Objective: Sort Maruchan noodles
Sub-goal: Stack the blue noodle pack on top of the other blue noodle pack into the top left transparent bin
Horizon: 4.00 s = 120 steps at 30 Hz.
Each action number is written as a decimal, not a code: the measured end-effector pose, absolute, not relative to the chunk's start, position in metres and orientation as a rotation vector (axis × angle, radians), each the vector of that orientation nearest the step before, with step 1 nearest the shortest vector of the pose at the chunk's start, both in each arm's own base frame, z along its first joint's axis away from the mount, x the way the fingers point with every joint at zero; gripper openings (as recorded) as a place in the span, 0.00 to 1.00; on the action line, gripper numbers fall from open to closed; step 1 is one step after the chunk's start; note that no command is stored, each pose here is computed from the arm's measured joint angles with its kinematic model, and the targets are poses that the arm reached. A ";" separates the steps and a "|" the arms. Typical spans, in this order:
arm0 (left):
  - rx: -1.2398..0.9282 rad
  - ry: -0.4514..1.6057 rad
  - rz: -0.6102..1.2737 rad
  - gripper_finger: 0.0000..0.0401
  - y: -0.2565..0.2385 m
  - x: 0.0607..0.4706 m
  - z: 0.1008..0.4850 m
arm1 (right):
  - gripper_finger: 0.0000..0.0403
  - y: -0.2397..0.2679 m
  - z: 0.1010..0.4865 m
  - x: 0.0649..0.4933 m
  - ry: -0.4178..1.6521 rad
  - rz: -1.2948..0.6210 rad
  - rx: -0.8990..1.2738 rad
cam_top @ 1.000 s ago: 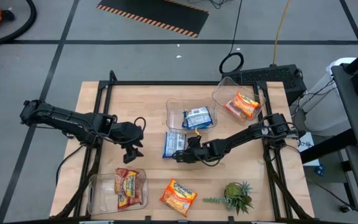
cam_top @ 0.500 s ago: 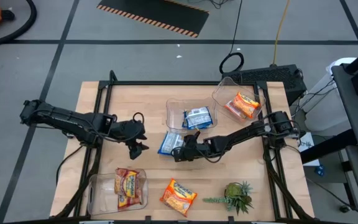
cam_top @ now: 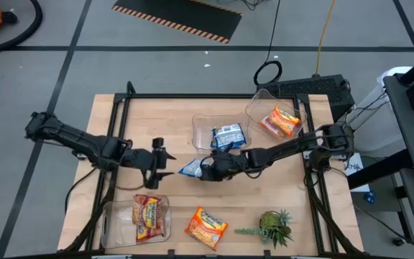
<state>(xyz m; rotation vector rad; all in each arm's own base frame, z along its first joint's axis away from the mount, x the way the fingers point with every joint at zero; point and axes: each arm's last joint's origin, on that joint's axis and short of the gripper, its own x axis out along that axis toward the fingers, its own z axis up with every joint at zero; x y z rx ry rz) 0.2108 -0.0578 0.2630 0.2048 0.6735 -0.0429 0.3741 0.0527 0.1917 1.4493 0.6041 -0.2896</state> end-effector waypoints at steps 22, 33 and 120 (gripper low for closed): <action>0.337 0.724 0.029 0.89 -0.061 0.274 0.207 | 0.00 0.027 0.206 0.374 0.488 -0.264 1.557; 0.247 0.687 -0.021 0.78 -0.031 0.289 0.203 | 0.00 0.028 0.206 0.374 0.507 -0.239 1.537; -0.325 0.352 -0.188 0.32 -0.039 0.310 0.230 | 0.68 0.034 0.277 0.291 0.718 -0.027 0.576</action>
